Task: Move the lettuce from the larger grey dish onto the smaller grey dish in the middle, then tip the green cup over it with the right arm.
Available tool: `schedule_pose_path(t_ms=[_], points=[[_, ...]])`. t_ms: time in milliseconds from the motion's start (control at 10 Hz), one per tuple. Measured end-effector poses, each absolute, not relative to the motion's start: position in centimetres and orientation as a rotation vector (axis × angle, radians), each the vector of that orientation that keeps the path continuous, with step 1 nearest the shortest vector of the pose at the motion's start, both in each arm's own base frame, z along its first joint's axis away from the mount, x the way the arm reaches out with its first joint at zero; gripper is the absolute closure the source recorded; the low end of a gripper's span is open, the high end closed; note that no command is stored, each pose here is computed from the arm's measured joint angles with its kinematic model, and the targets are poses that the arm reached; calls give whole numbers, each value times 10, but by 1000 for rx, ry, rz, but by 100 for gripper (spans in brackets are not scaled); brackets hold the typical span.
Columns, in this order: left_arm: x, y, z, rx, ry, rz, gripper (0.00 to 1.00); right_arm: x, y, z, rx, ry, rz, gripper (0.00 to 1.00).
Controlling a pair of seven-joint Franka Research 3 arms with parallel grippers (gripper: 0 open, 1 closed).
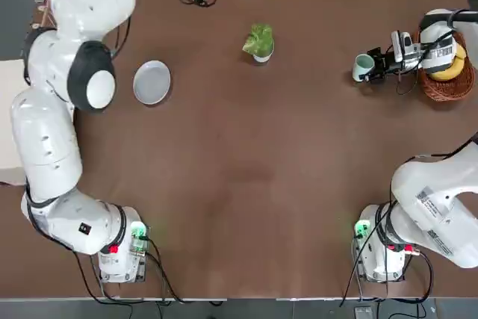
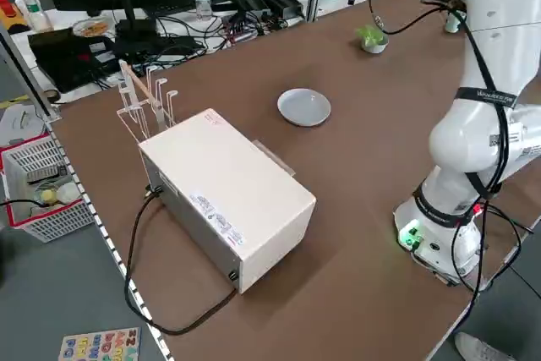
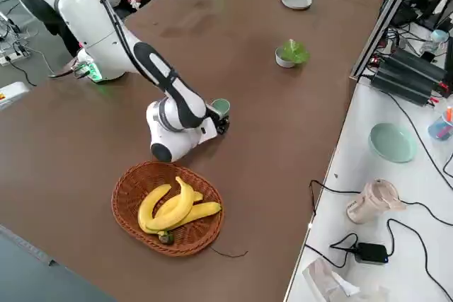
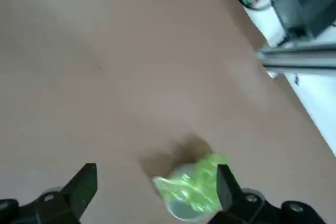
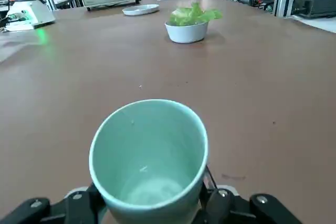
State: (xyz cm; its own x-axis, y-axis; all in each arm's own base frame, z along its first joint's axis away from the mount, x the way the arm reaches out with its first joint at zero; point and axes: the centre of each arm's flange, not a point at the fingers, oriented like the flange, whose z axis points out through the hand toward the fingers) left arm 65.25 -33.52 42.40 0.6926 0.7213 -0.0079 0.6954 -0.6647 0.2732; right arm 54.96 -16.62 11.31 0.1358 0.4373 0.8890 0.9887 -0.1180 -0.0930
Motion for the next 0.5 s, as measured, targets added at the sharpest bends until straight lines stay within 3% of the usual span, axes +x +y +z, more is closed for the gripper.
schedule_pose_path(t_ms=[500], points=[[639, -116, 501, 2854, 918, 80, 0, 598, -113, 181, -1830, -1413, -848, 32]])
